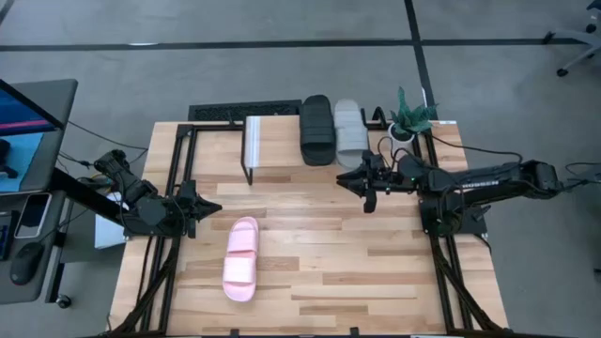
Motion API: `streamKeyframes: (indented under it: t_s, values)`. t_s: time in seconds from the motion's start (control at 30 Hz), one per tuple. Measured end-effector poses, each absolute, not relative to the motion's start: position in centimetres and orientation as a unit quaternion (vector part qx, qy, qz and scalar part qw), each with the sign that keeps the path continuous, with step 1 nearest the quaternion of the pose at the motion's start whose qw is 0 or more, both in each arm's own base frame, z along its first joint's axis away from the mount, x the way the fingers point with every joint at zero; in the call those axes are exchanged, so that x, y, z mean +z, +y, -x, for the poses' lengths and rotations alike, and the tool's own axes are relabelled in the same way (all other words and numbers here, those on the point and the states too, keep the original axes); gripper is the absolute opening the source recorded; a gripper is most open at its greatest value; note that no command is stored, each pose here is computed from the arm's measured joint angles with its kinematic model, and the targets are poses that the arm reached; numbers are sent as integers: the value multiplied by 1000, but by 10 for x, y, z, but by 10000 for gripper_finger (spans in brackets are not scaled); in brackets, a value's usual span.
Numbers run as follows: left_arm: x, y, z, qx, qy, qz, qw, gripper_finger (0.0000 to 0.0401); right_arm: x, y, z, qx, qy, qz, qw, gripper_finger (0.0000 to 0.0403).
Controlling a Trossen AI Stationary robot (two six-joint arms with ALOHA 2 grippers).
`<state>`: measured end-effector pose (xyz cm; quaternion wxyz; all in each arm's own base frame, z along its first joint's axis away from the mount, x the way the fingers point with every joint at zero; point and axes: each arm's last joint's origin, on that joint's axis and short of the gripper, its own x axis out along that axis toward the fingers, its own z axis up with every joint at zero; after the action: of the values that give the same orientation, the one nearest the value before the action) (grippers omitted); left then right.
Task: Pick and place slides into the shelf
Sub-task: Put the pink pair of slides on the shelf
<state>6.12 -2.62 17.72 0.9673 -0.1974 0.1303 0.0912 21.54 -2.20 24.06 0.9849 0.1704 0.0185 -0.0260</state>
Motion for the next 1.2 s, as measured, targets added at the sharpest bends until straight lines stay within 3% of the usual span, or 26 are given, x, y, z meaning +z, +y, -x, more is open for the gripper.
streamKeyframes:
  t_s: [0.77, 1.2]
  values:
    - [177, -26, -61, 92, 129, 214, 964, 0, 220, -24, -208, -56, 32, -196, 978, 69]
    - [176, -31, -61, 35, 171, 344, 923, 0, 219, -24, -208, -56, 37, -209, 976, 69]
